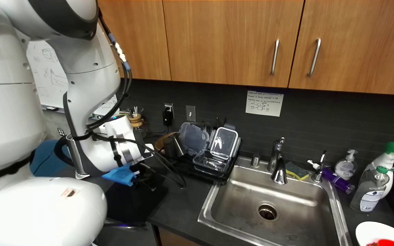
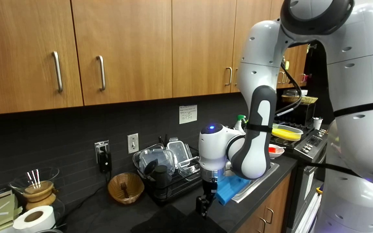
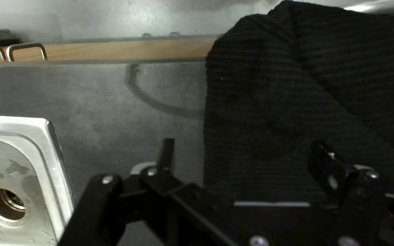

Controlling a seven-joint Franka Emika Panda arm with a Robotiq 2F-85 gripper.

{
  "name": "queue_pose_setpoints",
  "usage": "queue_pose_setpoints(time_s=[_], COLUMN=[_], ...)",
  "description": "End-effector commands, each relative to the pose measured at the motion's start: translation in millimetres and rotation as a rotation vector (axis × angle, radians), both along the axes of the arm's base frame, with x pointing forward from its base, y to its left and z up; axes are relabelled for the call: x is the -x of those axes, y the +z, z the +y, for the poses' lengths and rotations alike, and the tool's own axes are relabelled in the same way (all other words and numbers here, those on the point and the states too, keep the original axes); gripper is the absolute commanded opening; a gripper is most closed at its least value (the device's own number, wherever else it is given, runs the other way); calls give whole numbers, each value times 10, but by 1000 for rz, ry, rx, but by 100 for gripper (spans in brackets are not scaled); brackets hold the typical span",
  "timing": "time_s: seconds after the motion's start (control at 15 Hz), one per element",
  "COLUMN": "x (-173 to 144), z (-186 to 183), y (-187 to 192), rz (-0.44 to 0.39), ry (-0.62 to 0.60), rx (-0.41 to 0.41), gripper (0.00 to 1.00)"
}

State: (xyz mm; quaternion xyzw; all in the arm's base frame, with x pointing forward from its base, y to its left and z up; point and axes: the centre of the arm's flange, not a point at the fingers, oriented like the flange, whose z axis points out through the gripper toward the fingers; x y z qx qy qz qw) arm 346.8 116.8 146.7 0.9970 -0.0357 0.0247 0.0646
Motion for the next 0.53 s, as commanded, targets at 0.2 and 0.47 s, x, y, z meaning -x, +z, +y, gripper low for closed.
queue_pose_setpoints(time_s=[0.2,0.47], x=[-135,-75], z=[12,47], y=[31,-9], rz=[29,20], ry=[76,74], rx=[-26,-21], gripper=[100,100])
